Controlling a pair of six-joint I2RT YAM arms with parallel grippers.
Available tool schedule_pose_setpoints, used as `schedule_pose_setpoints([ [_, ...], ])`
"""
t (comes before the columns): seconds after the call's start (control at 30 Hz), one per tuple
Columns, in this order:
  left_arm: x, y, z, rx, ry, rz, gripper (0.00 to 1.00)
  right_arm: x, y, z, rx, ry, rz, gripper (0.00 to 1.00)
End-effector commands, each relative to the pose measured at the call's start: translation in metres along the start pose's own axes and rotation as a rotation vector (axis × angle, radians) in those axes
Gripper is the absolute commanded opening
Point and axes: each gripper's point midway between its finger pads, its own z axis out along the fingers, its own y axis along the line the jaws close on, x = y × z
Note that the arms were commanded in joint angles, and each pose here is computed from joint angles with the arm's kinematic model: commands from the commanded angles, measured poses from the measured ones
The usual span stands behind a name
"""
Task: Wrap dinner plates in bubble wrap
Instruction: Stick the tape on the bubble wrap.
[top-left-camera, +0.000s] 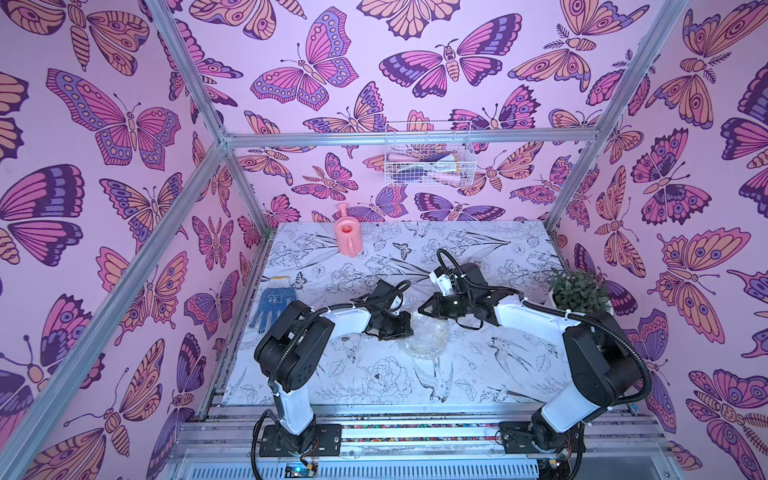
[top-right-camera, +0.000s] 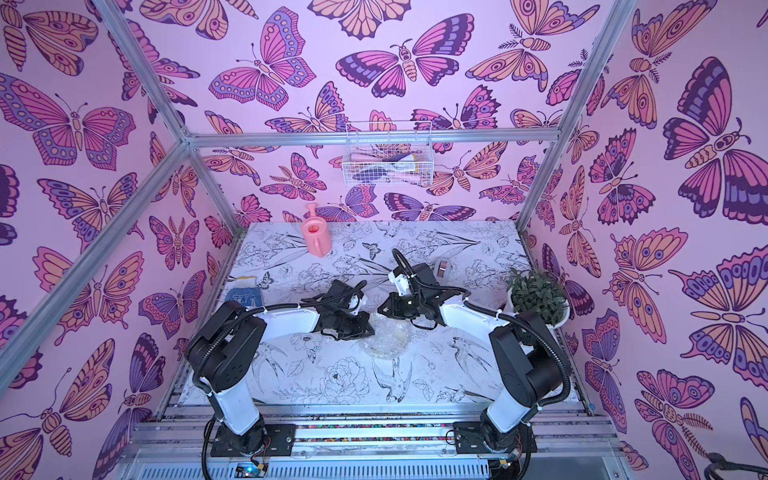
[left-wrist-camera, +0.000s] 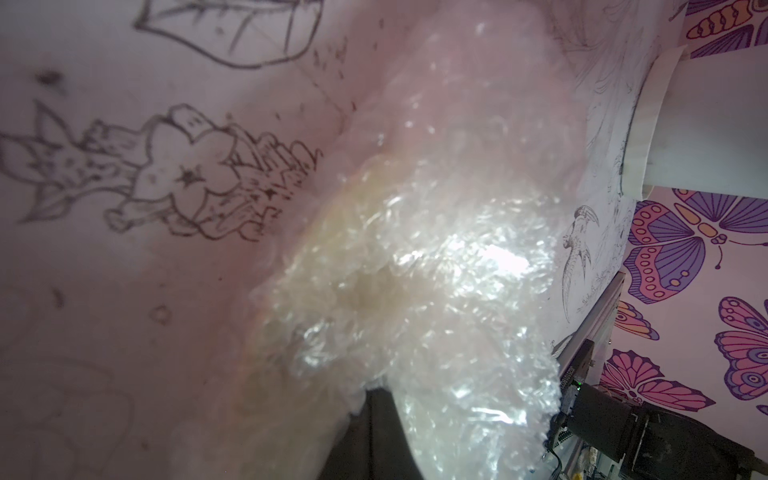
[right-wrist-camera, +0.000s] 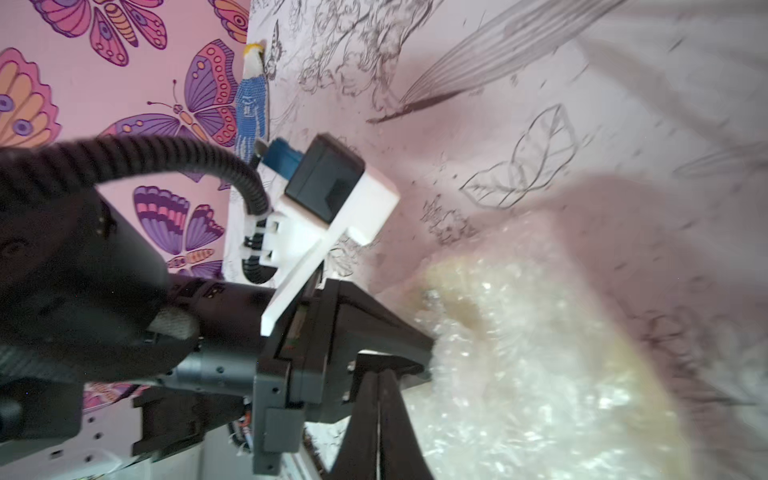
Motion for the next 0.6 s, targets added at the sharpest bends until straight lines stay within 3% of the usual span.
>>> schedule_pose_setpoints([
  [0.0,0.038,0.047,0.017,-0.134,0.112,-0.077,0.00,0.021,-0.003,0.017,-0.090,0.093,0.166,0.01],
  [0.07,0.038,0.047,0.018,-0.135,0.113,-0.077,0.00,0.037,-0.016,0.028,-0.099,0.156,0.219,0.00],
  [0.1,0.038,0.047,0.018,-0.135,0.113,-0.077,0.00,0.049,-0.035,0.031,-0.035,0.190,0.266,0.00],
  [0.17,0.038,0.047,0.017,-0.135,0.112,-0.077,0.00,0.069,-0.080,0.026,0.172,0.242,0.306,0.00],
  [0.27,0.039,0.048,0.017,-0.137,0.112,-0.079,0.00,0.078,-0.125,0.008,0.474,0.303,0.208,0.00],
  [0.33,0.039,0.048,0.017,-0.139,0.112,-0.079,0.00,0.070,-0.117,0.007,0.455,0.296,0.172,0.00],
  [0.57,0.039,0.049,0.019,-0.139,0.115,-0.081,0.00,0.028,-0.024,-0.010,0.154,0.166,0.134,0.00],
])
